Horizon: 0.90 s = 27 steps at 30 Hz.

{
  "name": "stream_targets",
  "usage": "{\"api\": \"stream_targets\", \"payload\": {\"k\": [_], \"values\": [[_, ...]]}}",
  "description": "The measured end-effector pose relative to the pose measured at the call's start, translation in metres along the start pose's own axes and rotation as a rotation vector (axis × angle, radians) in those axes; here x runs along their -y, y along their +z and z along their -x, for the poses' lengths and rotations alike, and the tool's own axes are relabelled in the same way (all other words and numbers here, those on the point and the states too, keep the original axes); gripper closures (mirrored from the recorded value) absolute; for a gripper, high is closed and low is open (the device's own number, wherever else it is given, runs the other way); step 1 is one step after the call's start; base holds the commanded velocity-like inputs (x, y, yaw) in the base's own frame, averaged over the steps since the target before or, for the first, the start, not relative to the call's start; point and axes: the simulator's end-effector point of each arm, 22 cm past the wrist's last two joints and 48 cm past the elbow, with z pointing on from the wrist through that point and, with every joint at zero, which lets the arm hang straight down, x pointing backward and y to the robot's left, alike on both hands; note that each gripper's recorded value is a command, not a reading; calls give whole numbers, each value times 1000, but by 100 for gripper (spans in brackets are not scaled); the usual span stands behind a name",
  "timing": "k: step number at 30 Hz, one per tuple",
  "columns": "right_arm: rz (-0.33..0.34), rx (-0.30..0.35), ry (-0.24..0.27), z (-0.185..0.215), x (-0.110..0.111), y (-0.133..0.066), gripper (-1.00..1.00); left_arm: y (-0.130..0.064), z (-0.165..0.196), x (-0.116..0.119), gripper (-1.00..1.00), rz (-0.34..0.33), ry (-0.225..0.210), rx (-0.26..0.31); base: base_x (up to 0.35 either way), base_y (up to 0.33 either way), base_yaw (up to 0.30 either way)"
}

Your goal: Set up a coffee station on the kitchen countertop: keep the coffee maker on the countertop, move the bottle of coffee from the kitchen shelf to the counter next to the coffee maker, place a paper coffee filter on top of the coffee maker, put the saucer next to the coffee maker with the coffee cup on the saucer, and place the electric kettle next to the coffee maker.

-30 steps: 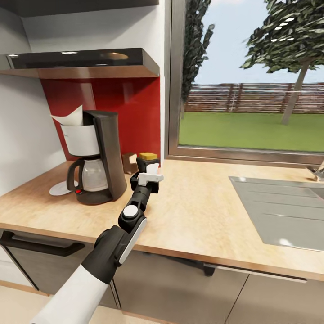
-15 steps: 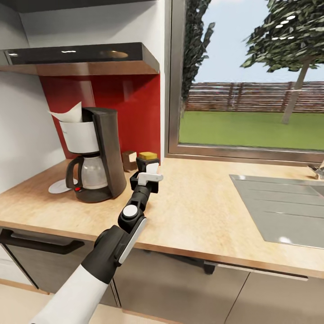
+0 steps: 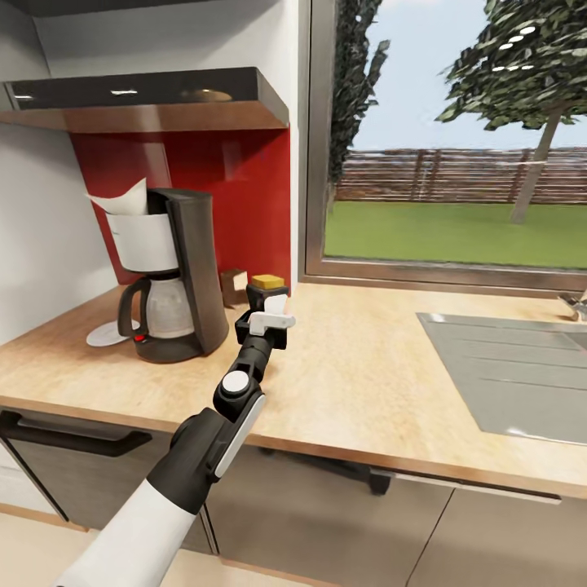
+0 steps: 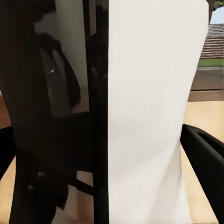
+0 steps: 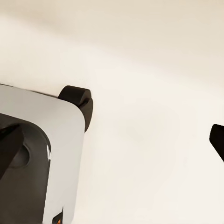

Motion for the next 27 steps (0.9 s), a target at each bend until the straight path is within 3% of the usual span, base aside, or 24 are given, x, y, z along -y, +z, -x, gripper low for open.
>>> {"api": "stream_targets", "payload": {"k": [27], "values": [[0, 0, 0, -6, 3, 21, -100, -3, -20, -6, 100, 14, -9, 3, 0, 0, 0]]}}
